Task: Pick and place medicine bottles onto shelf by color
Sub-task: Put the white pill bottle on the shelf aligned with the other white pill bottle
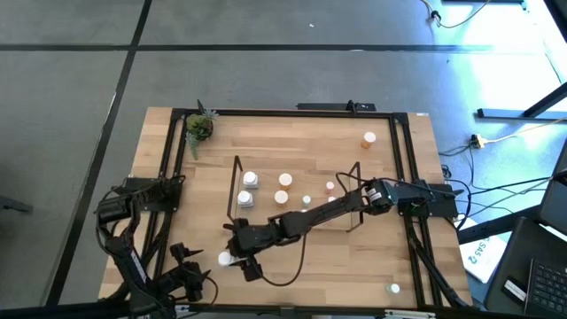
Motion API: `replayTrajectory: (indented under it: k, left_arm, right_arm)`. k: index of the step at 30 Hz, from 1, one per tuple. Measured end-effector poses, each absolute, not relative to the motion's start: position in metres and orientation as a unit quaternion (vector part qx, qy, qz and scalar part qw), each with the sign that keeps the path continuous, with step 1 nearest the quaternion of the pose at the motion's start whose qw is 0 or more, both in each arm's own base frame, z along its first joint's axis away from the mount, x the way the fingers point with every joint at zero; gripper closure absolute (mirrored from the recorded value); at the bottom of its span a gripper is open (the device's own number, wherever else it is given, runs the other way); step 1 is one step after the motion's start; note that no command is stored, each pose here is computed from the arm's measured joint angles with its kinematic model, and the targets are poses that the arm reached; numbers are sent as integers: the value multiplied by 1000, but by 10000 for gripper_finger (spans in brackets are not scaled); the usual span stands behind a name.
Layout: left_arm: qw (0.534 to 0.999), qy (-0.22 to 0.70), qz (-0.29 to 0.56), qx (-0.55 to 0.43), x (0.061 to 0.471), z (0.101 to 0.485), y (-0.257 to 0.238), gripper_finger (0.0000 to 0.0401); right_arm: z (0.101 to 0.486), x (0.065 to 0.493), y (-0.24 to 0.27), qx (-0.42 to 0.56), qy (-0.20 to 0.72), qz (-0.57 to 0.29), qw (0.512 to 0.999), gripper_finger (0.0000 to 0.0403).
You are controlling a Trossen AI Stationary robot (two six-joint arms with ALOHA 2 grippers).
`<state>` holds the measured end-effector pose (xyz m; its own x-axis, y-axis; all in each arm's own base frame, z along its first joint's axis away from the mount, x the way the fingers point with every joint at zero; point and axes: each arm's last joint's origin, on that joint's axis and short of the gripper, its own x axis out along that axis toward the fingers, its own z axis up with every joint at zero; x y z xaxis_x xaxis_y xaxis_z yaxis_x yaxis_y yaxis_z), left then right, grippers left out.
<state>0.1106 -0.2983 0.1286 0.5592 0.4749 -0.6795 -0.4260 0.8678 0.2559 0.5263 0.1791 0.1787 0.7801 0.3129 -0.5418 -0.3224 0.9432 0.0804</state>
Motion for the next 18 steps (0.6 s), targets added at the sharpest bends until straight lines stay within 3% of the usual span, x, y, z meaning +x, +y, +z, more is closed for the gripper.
replayTrajectory:
  k: [18]
  left_arm:
    - [883,391,257,27,110,129,-298,75]
  right_arm:
    - [173,528,179,-30,283,169,944,150]
